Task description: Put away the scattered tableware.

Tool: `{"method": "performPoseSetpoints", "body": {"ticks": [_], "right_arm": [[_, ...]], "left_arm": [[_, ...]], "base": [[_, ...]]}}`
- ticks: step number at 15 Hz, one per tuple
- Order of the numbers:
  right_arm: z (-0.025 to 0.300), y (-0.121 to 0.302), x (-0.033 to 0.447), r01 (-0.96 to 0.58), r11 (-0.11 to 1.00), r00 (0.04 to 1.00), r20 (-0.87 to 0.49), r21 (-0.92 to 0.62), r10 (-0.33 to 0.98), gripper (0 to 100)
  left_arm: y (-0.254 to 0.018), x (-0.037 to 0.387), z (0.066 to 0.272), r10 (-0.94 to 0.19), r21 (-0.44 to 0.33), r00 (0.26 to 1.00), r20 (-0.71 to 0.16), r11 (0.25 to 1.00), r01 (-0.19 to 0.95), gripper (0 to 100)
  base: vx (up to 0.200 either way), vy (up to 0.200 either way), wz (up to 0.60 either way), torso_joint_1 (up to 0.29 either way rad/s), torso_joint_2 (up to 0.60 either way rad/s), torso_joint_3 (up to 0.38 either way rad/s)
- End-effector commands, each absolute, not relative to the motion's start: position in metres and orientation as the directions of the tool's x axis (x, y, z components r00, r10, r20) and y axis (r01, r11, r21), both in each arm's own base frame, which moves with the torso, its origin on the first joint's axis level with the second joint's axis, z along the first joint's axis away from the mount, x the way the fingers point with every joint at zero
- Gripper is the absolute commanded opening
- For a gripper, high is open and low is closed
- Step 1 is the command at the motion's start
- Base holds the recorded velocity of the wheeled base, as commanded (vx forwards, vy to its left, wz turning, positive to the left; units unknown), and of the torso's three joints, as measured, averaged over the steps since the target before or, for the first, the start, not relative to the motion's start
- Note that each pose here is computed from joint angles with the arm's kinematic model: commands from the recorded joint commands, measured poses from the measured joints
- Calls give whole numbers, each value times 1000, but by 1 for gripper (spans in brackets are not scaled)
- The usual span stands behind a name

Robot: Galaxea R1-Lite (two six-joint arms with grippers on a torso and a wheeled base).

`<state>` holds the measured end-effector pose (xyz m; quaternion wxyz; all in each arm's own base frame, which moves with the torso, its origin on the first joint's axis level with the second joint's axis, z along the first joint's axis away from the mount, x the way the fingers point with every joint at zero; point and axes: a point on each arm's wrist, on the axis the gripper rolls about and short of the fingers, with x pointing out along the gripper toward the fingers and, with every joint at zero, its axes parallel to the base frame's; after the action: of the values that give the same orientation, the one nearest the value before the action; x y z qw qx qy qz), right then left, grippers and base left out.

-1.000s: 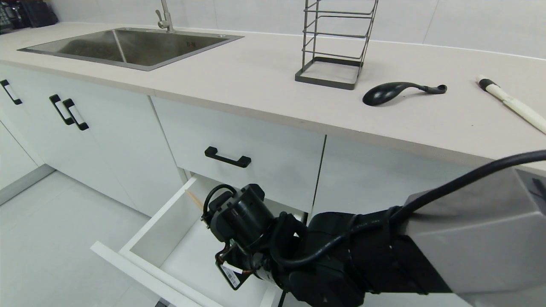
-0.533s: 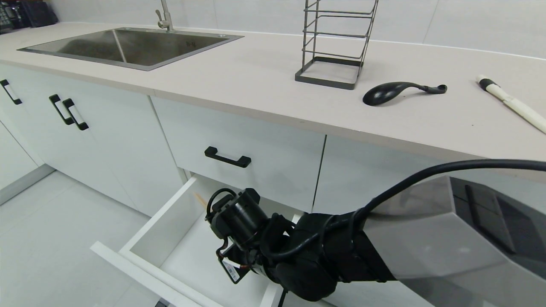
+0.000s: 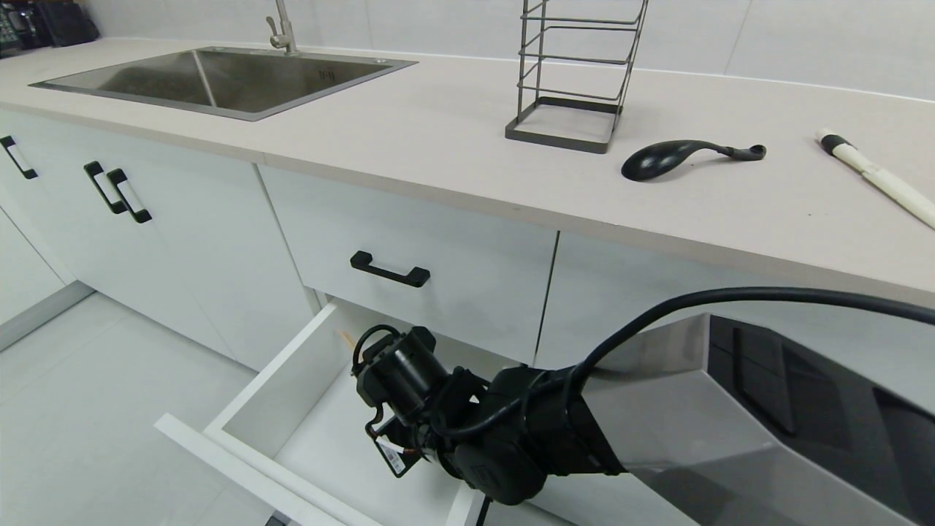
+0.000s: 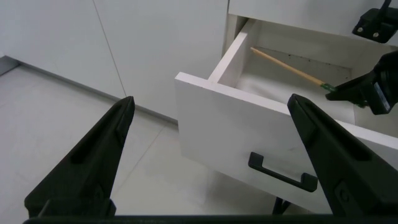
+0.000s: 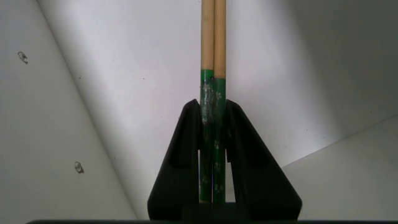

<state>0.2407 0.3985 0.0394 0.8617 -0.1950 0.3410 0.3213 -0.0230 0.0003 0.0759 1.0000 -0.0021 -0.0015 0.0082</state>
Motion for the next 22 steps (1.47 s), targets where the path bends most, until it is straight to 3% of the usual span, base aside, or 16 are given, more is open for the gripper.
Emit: {"method": "performPoseSetpoints", "body": {"ticks": [1,19,20,22], "right_arm": [[30,402,243,-689,715,557,-720,-122,414,0],[12,417,257,-690,711,555,-731,-137,398,0],[12,417,258,-690,711,555,-731,-138,397,100],[13,417,257,-691,710,555,-730,-138,399,100]], "left_arm": [[0,-23,76,17,-5,1000,2,1000,-17,100],[0,-23,76,17,-6,1000,2,1000,-17,100],[0,-23,76,17,-6,1000,2,1000,-17,100],[0,-23,76,17,-6,1000,2,1000,-17,100]], "base": [[0,0,0,0,0,0],[0,0,0,0,0,0],[0,0,0,0,0,0],[0,0,0,0,0,0]]}}
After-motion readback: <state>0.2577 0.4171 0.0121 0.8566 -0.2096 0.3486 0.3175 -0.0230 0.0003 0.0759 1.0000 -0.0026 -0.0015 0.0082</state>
